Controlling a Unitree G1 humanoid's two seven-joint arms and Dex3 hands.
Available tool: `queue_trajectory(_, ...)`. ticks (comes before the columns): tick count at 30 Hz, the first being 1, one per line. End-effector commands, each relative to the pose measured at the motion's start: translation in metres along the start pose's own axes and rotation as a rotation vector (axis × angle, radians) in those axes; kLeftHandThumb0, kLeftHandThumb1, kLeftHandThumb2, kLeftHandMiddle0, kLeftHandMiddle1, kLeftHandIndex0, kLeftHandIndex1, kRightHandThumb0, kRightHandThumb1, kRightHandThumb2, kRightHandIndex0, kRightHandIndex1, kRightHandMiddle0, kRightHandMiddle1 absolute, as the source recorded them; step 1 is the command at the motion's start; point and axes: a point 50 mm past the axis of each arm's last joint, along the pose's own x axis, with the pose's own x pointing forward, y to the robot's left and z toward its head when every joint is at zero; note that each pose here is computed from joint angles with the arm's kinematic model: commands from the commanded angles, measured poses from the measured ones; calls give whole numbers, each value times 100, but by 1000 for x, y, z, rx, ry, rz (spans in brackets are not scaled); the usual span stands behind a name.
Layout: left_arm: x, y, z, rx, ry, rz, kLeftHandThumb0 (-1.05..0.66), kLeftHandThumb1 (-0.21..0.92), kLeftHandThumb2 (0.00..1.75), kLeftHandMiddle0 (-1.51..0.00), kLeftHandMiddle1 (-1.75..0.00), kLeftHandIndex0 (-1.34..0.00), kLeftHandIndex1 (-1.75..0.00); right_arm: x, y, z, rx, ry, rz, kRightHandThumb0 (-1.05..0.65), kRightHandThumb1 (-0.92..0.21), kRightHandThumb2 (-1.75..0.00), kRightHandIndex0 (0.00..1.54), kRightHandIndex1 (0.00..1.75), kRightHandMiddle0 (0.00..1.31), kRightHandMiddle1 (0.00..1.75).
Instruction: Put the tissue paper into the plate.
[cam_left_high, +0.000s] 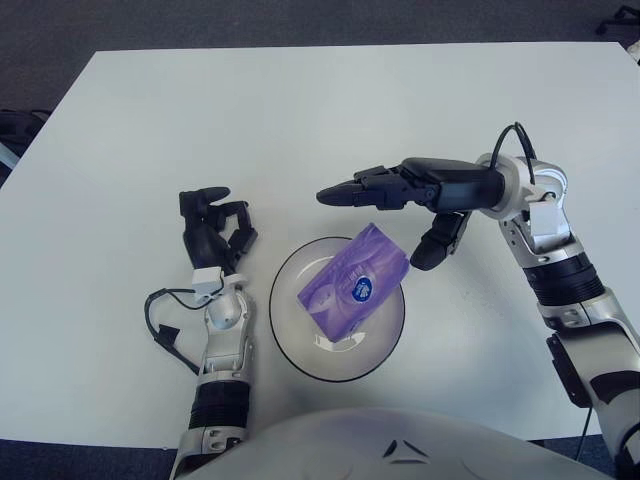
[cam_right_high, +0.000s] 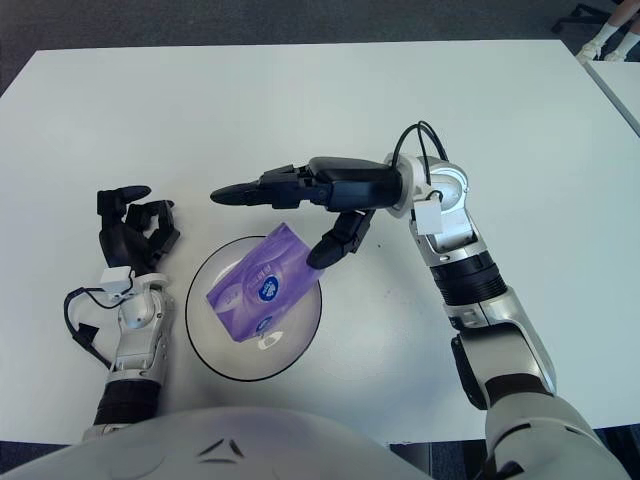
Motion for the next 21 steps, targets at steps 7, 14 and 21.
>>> queue_trajectory(7,-21,13,-41,73,187,28,0,78,63,-48,-139,-17,-175,-5,-10,3,114,37,-24,-92,-92,-68,0,0,0,0)
queue_trajectory(14,-21,14,-39,71,174,19,0,76,64,-49,-137,-20,-175,-63,16,-9,287,257,-160,-88,-92,-83,0,0,0,0)
queue_trajectory(21,-21,11,-33,70,123,11,0,70,73,-50,-139,-23,-175,-71,19,-4,292,286,-215,-89,-92,-97,0,0,0,0)
